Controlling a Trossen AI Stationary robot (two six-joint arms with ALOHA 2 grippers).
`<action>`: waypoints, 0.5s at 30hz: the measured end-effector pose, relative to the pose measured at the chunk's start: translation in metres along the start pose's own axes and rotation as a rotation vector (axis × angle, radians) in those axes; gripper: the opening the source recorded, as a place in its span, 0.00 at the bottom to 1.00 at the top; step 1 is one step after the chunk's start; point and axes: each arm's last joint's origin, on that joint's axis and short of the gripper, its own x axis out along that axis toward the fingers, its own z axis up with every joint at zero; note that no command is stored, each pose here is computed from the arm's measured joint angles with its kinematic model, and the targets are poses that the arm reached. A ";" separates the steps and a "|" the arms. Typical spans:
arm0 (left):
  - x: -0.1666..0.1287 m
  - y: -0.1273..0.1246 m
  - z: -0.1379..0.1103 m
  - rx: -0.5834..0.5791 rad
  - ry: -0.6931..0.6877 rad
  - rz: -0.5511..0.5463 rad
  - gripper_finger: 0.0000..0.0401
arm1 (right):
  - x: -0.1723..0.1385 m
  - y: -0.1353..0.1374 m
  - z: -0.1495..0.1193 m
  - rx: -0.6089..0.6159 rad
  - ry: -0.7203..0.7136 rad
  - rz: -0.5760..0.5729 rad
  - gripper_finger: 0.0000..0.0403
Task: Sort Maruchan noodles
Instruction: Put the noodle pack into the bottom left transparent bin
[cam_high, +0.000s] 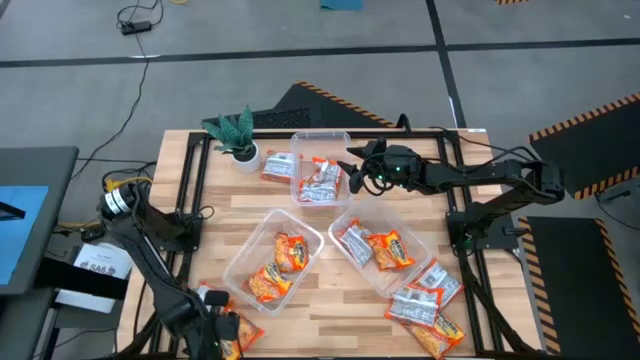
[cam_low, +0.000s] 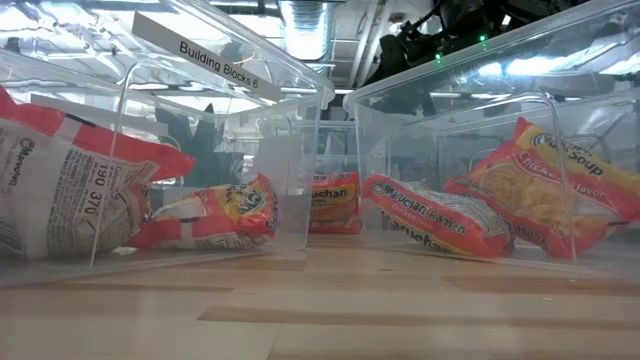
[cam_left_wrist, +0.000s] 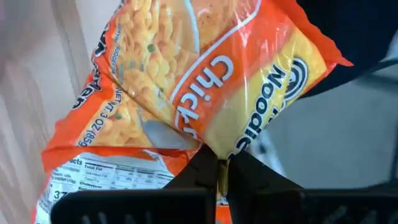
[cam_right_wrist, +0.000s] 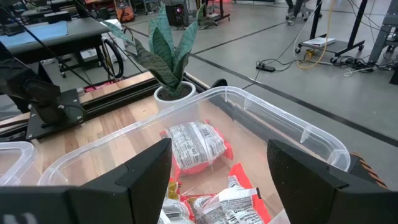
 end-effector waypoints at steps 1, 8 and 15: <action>-0.009 -0.001 0.002 -0.002 -0.024 -0.018 0.00 | 0.000 0.000 0.000 0.000 0.000 0.000 0.71; -0.074 -0.006 0.007 -0.024 -0.197 -0.150 0.00 | 0.000 0.000 0.000 0.000 0.001 0.000 0.71; -0.138 0.015 0.004 0.184 -0.518 0.050 0.00 | 0.000 0.000 0.000 -0.001 0.003 -0.001 0.71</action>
